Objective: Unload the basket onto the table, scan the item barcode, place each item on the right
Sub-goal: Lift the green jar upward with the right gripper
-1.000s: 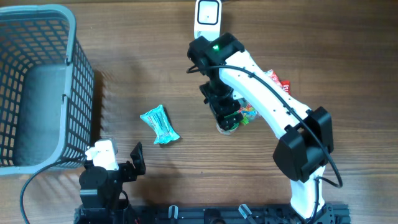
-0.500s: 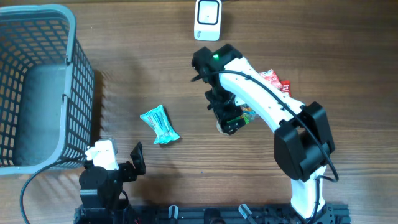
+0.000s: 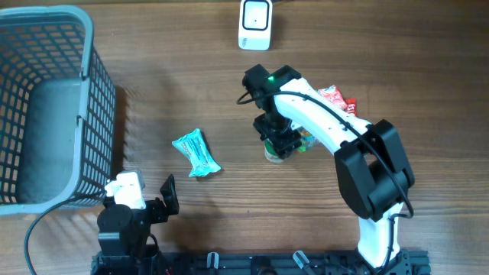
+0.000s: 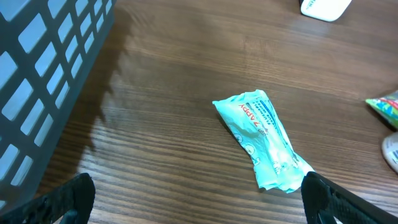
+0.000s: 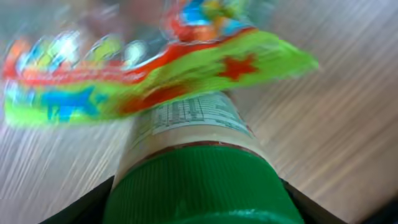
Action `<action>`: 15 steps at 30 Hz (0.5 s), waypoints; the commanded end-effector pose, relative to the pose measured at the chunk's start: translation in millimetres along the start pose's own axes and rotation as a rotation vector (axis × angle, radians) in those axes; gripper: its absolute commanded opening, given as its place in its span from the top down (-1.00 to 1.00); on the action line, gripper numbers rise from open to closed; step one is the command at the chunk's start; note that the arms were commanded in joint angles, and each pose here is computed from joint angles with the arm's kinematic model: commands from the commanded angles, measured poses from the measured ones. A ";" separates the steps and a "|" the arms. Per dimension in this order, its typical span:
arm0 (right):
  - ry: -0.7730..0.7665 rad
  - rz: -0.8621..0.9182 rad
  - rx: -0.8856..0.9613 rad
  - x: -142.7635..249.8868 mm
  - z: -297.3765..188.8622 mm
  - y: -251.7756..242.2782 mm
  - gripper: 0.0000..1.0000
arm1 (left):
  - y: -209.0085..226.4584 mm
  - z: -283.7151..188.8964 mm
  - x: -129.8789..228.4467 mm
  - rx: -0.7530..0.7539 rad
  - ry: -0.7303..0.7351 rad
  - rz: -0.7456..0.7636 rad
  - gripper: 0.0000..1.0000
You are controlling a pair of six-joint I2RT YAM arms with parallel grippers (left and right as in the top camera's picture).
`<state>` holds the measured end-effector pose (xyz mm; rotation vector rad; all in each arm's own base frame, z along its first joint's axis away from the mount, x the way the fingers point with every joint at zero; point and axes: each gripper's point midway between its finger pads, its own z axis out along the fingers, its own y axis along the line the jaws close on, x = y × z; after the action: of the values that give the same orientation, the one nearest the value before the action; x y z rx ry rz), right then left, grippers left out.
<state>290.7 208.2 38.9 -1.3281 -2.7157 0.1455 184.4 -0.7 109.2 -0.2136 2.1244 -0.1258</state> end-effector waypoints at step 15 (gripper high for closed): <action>-0.097 -1.080 -0.247 10.2 -35.7 60.9 -0.99 | 1.7 1.7 1.9 -0.009 0.000 0.026 -1.00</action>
<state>330.0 247.1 58.6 0.1488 -3.1320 -0.1930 184.4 -0.6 109.2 -0.2140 2.1243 -0.1256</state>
